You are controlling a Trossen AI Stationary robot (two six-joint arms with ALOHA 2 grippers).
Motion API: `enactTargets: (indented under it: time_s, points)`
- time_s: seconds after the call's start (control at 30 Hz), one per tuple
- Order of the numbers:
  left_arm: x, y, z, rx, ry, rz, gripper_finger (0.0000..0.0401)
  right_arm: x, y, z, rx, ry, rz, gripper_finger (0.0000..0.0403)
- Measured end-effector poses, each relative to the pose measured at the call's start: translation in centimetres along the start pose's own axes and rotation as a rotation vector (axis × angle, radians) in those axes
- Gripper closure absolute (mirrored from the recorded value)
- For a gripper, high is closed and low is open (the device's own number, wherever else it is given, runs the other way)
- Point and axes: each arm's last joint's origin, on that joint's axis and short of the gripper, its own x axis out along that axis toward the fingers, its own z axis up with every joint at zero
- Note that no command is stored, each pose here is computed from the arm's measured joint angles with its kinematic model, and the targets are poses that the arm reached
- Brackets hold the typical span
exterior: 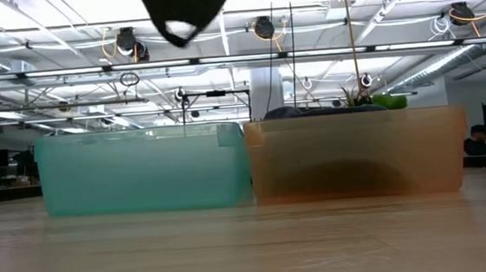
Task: Pick & Place hat
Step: Put the bottom gray cap into the blue bin
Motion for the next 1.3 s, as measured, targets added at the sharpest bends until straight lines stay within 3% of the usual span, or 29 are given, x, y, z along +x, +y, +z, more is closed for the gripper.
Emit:
enactTargets:
  time_s: [0.43,0.7,1.03,1.3]
  points:
    - [-3.7,0.7,0.4,0.077,-0.132,0.063,0.0393,0.2,-0.5,-0.2,0.679,0.012,0.076,0.0139]
    - [-4.8,1.1,0.6,0.129,-0.202,0.148,0.0393,0.2,-0.5,-0.2,0.898,0.016,0.051,0.0116]
    - [-5.5,0.2,1.6,0.281,-0.314,0.052,0.0393,1.0,-0.7,-2.9,1.136,-0.015,-0.246,0.0106]
    - [-5.5,0.0,2.2,0.31,-0.384,0.121,0.0393,1.9,-0.1,-4.0,1.23,-0.331,-0.09,0.01]
